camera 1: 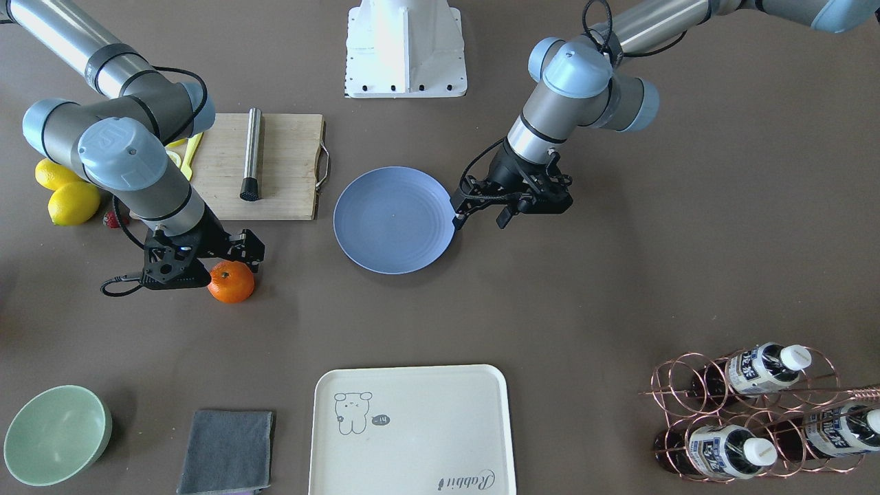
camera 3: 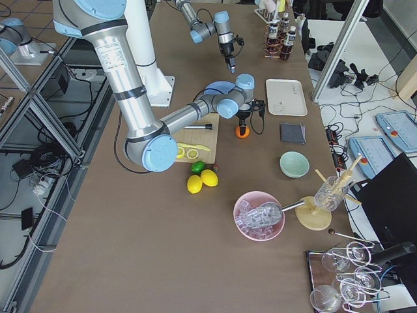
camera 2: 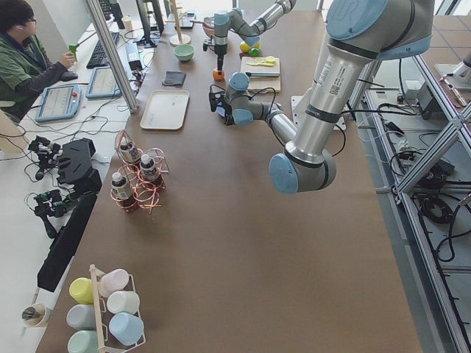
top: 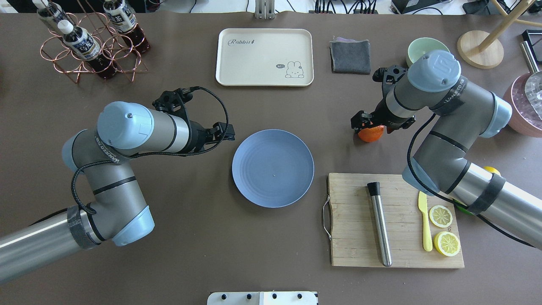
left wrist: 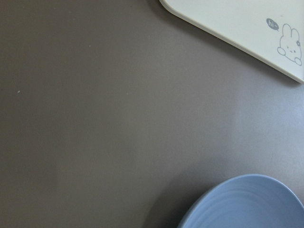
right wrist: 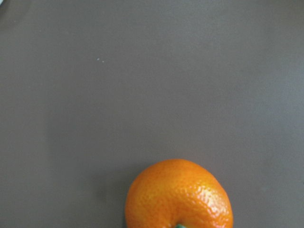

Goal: Pick orange to plate
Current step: 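Lower the right gripper onto the tangerine and close it around the fruit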

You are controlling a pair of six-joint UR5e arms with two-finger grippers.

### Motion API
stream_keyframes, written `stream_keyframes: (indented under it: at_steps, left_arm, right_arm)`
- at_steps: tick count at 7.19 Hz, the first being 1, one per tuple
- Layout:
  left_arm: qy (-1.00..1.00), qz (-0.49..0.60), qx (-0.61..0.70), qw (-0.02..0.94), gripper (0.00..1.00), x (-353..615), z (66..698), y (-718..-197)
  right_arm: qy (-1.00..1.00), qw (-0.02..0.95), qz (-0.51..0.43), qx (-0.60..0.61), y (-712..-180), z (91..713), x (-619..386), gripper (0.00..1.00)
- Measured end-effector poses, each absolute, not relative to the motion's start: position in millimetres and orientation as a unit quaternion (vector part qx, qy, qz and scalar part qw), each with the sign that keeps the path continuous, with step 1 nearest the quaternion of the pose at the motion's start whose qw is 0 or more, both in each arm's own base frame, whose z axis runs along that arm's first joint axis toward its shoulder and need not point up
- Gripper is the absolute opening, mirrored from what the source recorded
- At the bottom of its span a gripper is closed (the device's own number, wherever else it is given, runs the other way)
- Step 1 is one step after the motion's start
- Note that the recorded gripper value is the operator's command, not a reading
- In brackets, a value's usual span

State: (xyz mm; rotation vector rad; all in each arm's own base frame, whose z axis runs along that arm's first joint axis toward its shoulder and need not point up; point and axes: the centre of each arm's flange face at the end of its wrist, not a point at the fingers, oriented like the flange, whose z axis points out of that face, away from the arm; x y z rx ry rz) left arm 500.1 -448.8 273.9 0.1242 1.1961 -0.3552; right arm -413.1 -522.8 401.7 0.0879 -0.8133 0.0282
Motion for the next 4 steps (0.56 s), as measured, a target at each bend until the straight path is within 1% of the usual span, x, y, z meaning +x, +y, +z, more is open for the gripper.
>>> stream_keyframes:
  at_steps: [4]
  left_arm:
    - [0.558,-0.166,0.058,0.811,0.98,503,276,-448]
  right_arm:
    - [-0.378,0.924,0.018,0.054,-523,406,-430,1.0]
